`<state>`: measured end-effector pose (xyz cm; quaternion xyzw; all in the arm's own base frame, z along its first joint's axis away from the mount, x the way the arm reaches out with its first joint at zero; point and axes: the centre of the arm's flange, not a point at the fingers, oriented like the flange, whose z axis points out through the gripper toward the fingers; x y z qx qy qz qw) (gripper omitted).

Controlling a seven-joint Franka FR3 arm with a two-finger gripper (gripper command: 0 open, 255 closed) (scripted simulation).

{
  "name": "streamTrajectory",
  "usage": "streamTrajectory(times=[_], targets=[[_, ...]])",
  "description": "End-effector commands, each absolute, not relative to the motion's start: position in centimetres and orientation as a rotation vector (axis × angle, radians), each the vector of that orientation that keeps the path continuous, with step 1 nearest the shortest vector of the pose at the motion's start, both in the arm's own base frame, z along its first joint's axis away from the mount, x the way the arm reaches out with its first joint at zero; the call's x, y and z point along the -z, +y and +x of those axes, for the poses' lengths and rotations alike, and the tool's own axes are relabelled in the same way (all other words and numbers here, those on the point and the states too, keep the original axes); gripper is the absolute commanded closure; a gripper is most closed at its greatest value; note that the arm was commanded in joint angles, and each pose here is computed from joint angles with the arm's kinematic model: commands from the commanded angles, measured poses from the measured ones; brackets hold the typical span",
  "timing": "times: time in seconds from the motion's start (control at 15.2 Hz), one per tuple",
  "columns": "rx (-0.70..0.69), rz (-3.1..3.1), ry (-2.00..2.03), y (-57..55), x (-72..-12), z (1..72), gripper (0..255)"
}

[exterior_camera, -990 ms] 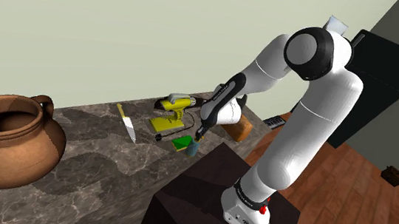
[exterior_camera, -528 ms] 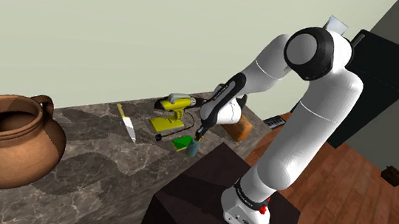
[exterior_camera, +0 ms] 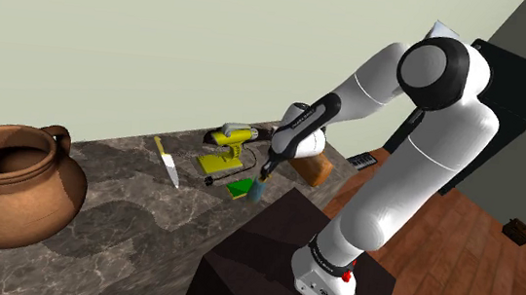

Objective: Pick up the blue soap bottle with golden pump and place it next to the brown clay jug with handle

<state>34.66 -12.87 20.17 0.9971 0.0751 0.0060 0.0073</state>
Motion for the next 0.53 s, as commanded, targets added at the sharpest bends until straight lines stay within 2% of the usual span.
streamTrajectory(times=[0.0,0.46], targets=[[-0.018,3.117,0.235,-12.8,-21.3,34.6,255],[-0.018,3.117,0.235,-12.8,-25.0,34.6,255]])
